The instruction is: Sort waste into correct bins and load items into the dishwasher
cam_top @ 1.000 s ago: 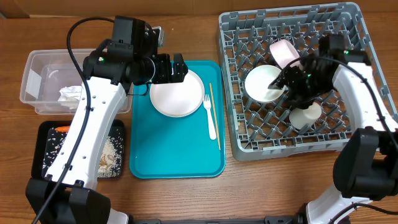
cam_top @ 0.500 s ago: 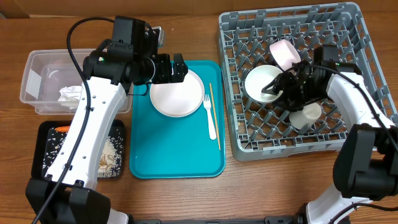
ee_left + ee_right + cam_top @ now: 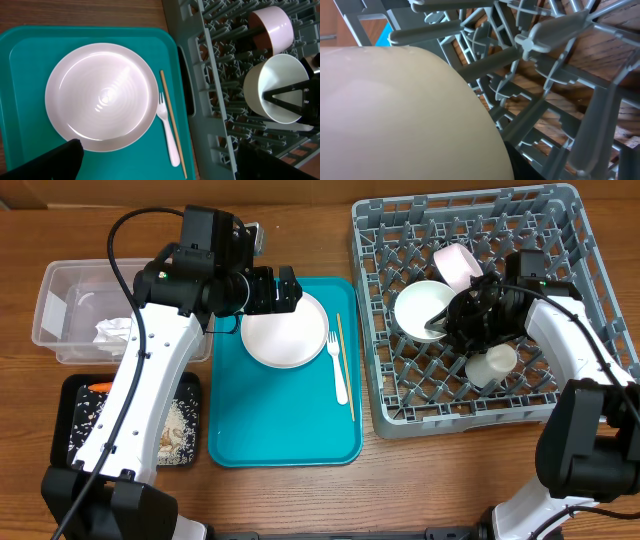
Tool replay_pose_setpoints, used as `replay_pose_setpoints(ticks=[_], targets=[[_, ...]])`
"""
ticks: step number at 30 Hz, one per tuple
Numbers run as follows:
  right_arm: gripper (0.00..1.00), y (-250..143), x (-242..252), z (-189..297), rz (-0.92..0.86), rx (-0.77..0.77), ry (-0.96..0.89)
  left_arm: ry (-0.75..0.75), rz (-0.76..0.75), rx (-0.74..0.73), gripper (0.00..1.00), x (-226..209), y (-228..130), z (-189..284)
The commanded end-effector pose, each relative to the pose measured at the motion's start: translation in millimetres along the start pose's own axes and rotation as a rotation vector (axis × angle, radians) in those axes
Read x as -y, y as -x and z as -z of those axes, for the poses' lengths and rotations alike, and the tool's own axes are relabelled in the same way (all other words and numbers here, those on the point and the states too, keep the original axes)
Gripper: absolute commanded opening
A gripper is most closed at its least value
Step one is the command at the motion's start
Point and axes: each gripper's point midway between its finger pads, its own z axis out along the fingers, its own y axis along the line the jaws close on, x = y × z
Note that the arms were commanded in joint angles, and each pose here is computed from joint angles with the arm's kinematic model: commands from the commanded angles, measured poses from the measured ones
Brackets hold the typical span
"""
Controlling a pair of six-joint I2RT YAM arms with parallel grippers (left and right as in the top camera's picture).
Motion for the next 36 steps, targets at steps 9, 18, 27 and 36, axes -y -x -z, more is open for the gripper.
replay_pose_setpoints(ticks=[9,18,27,36], targets=[[0.28,6.3,-26.3,54.6,0.097,0.175,-0.051,-0.004,-0.025,0.052,1.0,5.2,11.2,15.7],[0.28,16.6,-38.1,114.0,0.233,0.409,-0.233,-0.004,-0.025,0.052,1.0,5.2,11.2,15.7],[0.28,33.5,-52.5,135.4,0.364,0.676,-0.606,-0.004,-0.025,0.051,1.0,5.2,11.1,15.7],[0.24,29.9,-105.3,172.3,0.445,1.106,-0.947,-0.004,-0.025,0.051,1.0,5.2,11.1,15.7]])
